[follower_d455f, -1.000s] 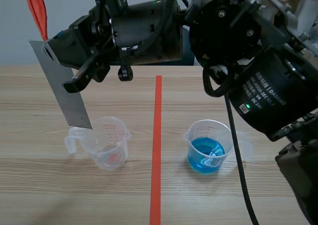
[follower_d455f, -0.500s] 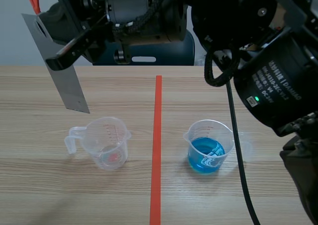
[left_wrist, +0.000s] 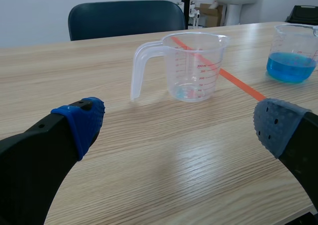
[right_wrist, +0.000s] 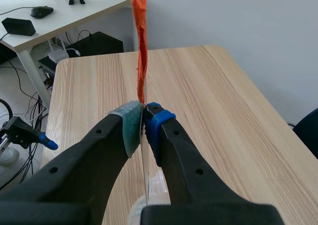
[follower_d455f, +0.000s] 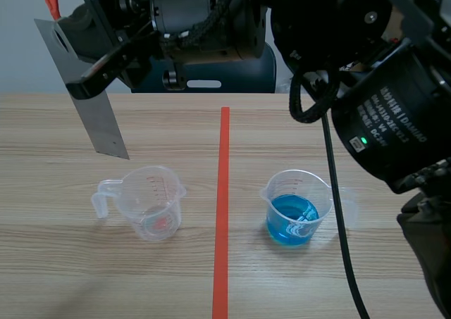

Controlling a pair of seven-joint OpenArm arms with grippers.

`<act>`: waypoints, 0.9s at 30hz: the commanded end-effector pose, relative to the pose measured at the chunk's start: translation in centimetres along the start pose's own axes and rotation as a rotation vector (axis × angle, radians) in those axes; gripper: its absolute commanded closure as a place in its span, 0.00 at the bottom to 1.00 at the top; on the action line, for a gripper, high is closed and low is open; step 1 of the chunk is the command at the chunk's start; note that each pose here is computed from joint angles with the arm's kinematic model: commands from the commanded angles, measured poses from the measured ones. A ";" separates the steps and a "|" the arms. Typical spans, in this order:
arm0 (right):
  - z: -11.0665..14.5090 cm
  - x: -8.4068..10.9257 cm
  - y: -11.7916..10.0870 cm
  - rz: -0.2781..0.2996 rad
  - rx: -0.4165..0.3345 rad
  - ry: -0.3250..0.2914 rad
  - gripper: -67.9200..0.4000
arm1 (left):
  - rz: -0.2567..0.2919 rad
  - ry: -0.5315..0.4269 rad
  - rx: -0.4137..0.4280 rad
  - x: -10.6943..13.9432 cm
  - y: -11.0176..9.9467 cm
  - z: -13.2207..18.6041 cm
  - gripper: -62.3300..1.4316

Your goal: Do the redox reaction experiment. move the plate over the left beaker

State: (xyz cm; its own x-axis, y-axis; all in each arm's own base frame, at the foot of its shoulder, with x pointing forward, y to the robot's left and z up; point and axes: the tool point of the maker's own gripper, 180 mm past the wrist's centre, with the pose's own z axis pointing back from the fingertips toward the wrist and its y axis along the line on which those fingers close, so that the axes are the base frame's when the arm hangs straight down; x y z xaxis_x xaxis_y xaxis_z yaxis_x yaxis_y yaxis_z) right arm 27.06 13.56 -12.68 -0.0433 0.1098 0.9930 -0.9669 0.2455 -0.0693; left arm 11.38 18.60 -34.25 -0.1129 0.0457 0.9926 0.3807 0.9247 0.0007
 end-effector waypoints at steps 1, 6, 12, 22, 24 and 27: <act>0.1 1.6 -0.2 0.017 -0.002 -0.049 0.99 | -0.004 -0.024 0.000 0.6 0.1 0.1 0.00; 0.1 1.6 -0.2 0.017 -0.002 -0.049 0.99 | -0.004 -0.024 0.001 0.7 0.1 0.1 0.00; 0.2 1.5 -0.2 0.018 -0.003 -0.046 0.99 | -0.004 -0.024 0.001 0.7 0.1 0.1 0.00; 0.2 1.4 -0.2 0.018 -0.003 -0.043 0.99 | -0.004 -0.024 0.001 0.6 0.1 0.1 0.00; 0.2 1.4 -0.2 0.018 -0.003 -0.043 0.99 | -0.004 -0.024 0.001 0.6 0.1 0.1 0.00; 0.2 1.2 -0.2 0.015 -0.004 -0.040 0.99 | -0.004 -0.024 0.000 0.6 0.1 0.1 0.00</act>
State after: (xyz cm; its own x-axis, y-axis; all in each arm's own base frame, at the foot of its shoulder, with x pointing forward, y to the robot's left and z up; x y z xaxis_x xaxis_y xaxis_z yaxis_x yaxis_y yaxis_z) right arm 27.05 13.55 -12.70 -0.0431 0.1102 0.9930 -0.9670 0.2453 -0.0692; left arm 11.38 18.60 -34.25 -0.1129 0.0457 0.9926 0.3807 0.9247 0.0007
